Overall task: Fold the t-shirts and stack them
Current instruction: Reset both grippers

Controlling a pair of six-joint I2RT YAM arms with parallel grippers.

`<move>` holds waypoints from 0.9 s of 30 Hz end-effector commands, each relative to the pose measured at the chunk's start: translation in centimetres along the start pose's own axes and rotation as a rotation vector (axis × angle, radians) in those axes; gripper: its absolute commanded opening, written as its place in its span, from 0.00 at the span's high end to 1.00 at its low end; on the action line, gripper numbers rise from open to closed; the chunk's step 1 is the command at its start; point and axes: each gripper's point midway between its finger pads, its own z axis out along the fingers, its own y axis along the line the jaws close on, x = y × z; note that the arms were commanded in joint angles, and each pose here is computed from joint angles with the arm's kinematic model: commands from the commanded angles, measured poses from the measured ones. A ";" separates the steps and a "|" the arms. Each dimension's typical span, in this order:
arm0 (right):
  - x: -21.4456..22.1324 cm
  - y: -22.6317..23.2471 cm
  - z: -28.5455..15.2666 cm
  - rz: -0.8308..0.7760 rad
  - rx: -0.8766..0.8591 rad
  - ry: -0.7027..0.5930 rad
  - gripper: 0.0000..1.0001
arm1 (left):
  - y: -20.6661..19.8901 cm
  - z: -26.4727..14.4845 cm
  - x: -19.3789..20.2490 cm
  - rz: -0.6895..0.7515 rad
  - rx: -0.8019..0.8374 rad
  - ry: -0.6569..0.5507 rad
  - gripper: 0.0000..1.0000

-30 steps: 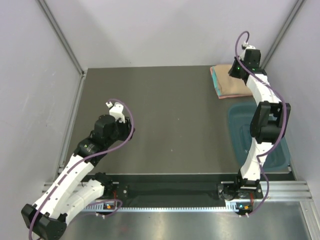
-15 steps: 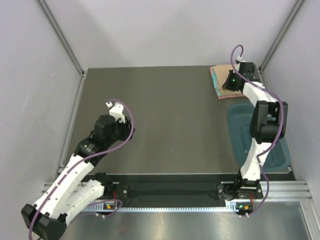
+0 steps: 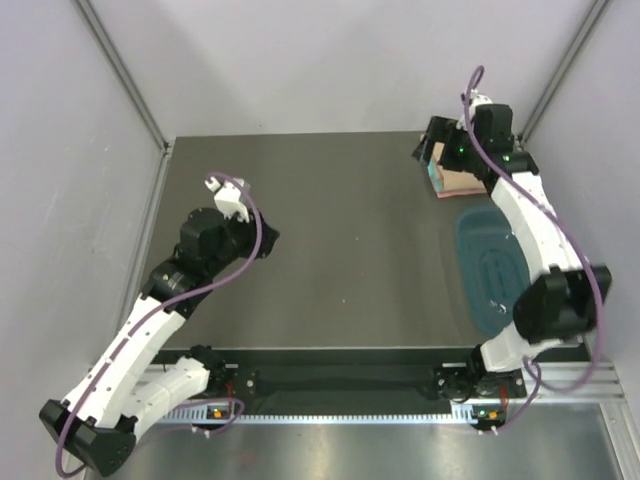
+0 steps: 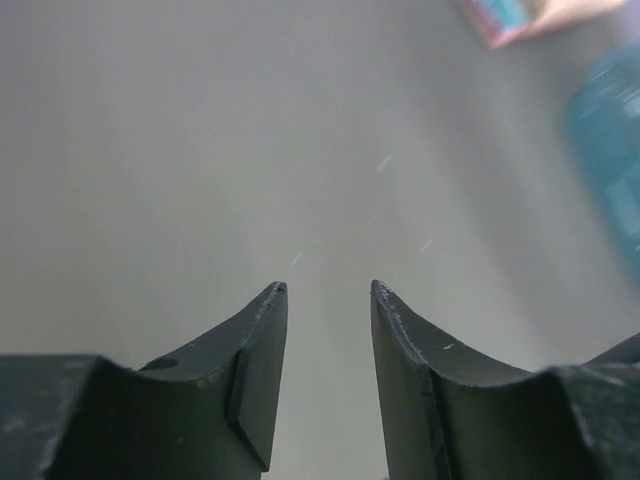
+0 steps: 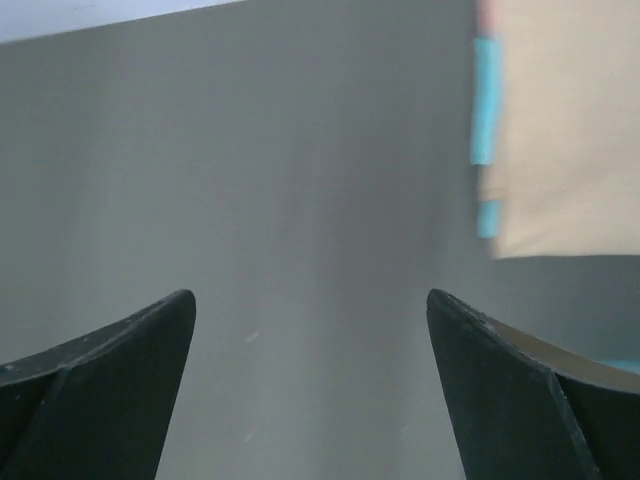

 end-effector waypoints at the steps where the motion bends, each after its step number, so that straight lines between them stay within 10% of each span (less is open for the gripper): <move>1: 0.7 7.7 -9.1 -0.087 -0.145 -0.065 0.00 | -4.1 -0.8 -7.6 -0.052 0.148 -0.188 0.55; 13: 6.6 9.1 -24.3 0.018 -0.292 -0.266 0.00 | -7.1 -2.1 -10.3 -0.203 0.240 -0.148 0.34; 17: 7.2 7.4 -25.6 0.046 -0.225 -0.303 0.00 | -7.5 -4.0 -9.6 -0.193 0.294 -0.182 0.15; 27: 8.6 5.9 -25.7 0.096 -0.160 -0.280 0.00 | -6.9 -5.8 -8.1 -0.147 0.295 -0.198 0.15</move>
